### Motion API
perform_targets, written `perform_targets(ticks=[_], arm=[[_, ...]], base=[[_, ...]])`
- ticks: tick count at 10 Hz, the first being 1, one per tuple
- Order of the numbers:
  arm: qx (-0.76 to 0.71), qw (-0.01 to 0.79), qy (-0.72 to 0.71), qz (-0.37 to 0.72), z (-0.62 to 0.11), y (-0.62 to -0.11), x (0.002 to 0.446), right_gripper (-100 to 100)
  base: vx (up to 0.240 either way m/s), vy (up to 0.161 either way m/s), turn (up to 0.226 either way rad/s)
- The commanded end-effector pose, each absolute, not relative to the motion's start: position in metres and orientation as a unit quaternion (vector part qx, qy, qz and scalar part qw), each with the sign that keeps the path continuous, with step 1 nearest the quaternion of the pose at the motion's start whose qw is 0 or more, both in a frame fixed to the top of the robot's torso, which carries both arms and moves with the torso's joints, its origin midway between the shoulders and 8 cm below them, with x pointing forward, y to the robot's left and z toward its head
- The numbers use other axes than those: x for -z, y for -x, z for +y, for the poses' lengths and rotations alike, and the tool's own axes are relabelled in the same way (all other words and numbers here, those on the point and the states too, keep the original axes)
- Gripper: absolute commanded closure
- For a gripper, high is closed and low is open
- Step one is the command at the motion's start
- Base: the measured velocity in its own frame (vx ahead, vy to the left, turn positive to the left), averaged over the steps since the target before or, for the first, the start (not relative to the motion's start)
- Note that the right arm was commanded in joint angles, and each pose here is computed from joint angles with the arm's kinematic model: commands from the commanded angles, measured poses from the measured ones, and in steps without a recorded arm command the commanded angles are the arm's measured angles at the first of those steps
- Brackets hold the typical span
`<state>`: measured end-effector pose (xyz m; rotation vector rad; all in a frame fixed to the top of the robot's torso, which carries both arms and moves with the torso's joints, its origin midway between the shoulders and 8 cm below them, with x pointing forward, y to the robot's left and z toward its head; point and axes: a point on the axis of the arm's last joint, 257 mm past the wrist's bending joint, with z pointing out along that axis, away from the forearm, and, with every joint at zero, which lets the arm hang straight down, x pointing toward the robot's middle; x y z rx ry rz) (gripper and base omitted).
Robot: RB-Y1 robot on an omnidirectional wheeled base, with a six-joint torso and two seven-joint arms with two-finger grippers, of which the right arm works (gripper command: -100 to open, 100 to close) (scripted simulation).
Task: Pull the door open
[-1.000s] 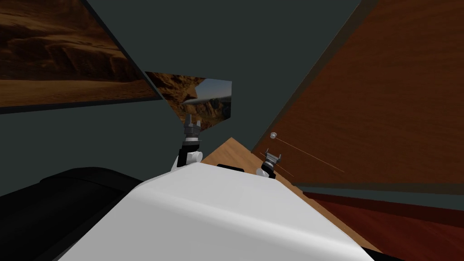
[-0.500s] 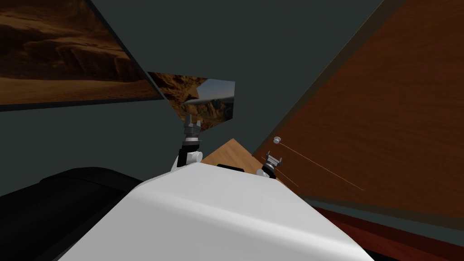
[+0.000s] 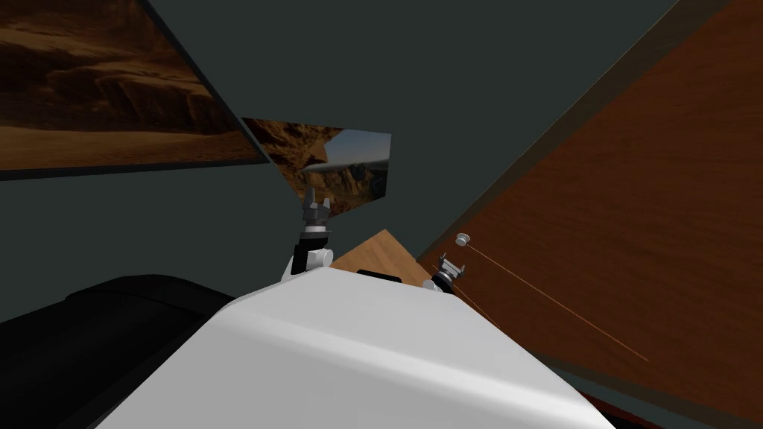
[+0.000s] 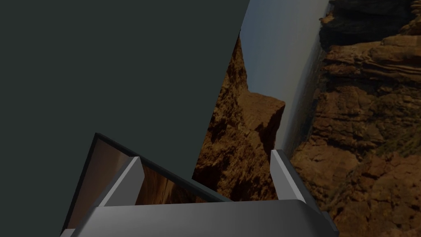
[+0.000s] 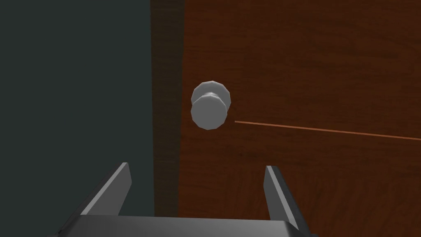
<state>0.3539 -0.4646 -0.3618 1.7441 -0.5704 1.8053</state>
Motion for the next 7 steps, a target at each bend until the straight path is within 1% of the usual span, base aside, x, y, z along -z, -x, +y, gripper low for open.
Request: perform_targets(ticks=[1, 2, 5, 6, 7], arm=[[-0.667, 0.278, -0.651, -0.232, -0.473, -0.347, 0.37, -100], [-0.663, 0.278, -0.651, -0.245, -0.478, -0.343, 0.376, -100], [-0.653, 0.278, -0.65, -0.272, -0.491, -0.332, 0.388, -100], [-0.655, 0.278, -0.651, -0.265, -0.487, -0.335, 0.386, -100], [-0.656, 0.277, -0.65, -0.265, -0.496, -0.326, 0.388, -100]], base=[[0.075, -0.103, 0.145], [0.081, -0.106, 0.189], [0.074, -0.074, 0.111], [0.039, -0.035, 0.021], [0.148, -0.014, -0.047]])
